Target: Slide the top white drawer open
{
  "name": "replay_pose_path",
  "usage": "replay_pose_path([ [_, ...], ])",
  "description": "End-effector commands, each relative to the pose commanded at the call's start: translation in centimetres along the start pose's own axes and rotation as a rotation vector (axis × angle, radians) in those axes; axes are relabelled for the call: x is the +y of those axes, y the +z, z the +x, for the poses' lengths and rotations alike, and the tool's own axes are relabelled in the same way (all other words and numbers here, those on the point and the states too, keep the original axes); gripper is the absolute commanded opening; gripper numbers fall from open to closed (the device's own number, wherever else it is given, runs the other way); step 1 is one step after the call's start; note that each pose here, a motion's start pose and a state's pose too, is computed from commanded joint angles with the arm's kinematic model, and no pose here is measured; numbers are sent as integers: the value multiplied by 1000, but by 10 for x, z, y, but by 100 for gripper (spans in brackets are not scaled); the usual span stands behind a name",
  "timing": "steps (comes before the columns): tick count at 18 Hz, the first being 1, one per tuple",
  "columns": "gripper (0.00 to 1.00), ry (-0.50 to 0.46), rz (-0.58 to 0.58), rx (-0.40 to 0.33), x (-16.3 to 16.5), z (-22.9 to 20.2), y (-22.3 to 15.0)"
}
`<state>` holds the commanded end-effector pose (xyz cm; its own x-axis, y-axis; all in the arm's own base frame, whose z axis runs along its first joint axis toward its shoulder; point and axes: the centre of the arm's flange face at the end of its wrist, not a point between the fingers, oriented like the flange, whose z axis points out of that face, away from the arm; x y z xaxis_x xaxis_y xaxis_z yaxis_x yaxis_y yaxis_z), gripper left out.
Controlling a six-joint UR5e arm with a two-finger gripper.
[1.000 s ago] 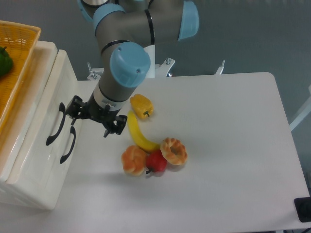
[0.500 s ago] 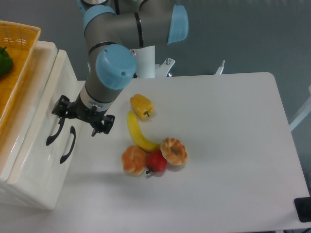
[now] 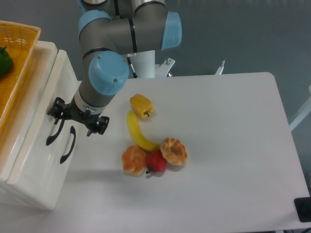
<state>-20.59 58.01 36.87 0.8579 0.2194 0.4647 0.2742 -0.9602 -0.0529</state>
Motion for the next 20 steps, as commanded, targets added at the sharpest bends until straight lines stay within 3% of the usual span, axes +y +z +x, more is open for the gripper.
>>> replay_pose_path([
  [16,100,0,-20,-3,-4,-3,12],
  [20,100,2,-44,-51,-2,-9,14],
])
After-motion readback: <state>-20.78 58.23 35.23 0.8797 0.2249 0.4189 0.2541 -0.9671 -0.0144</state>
